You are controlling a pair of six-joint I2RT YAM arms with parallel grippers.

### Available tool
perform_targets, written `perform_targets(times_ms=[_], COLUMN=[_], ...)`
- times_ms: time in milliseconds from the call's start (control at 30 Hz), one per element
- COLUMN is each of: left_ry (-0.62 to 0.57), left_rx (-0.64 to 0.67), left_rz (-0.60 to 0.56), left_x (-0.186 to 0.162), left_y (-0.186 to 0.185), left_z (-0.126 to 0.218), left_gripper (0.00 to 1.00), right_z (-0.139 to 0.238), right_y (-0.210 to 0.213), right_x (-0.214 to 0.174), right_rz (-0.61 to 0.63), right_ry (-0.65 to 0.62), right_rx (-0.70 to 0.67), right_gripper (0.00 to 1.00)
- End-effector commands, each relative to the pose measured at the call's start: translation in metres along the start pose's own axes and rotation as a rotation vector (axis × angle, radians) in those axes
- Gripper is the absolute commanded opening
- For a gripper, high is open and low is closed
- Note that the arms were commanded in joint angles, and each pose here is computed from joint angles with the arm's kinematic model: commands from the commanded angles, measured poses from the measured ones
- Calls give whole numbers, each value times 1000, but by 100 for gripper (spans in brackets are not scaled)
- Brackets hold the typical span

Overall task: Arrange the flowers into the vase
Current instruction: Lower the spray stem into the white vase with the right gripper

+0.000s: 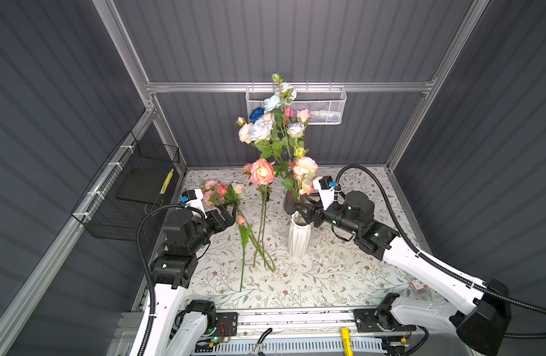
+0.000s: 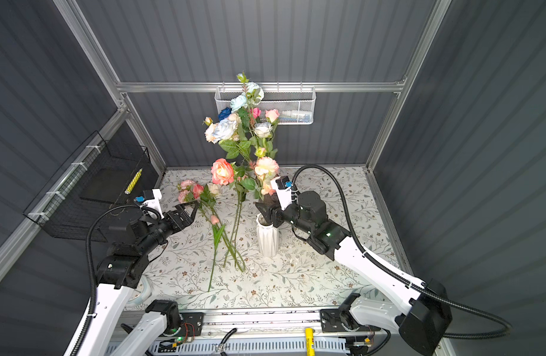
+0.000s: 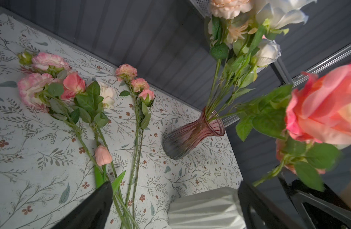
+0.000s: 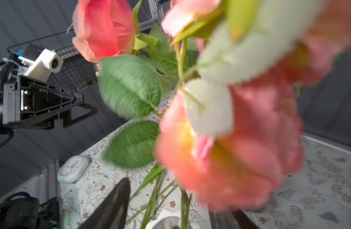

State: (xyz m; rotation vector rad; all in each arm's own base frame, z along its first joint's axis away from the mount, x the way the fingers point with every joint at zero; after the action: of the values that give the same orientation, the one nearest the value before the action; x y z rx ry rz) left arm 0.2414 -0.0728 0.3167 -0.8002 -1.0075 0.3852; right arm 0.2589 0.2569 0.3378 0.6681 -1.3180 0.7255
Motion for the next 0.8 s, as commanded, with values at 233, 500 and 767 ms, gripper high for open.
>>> perform_targets(times_ms=[233, 500, 767], left_ry=[61, 181, 152], left_rx=[82, 226, 424], left_rz=[28, 114, 246], left_x=[-12, -37, -48], left_y=[23, 78, 154], left_z=[-17, -79, -139], left_gripper=[96, 69, 41], right_z=[61, 113, 130], right_y=[13, 13, 16], right_x=[30, 38, 38], right_rz=[-52, -52, -48], right_ry=[-159, -278, -305], right_rx=[15, -61, -67], right_gripper=[85, 87, 86])
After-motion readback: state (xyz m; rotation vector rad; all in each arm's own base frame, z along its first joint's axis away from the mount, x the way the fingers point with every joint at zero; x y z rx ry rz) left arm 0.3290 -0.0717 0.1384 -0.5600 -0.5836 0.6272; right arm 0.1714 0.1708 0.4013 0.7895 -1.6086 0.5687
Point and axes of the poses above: each gripper's point midway between its finger pads, its own z axis back along the fingers, its own y axis along the line the jaws close on, x = y × z, the point moved 4 cm from there along z, back along the fingers, and after that the axes turned 11 degrees about z, right-handed, at the moved point
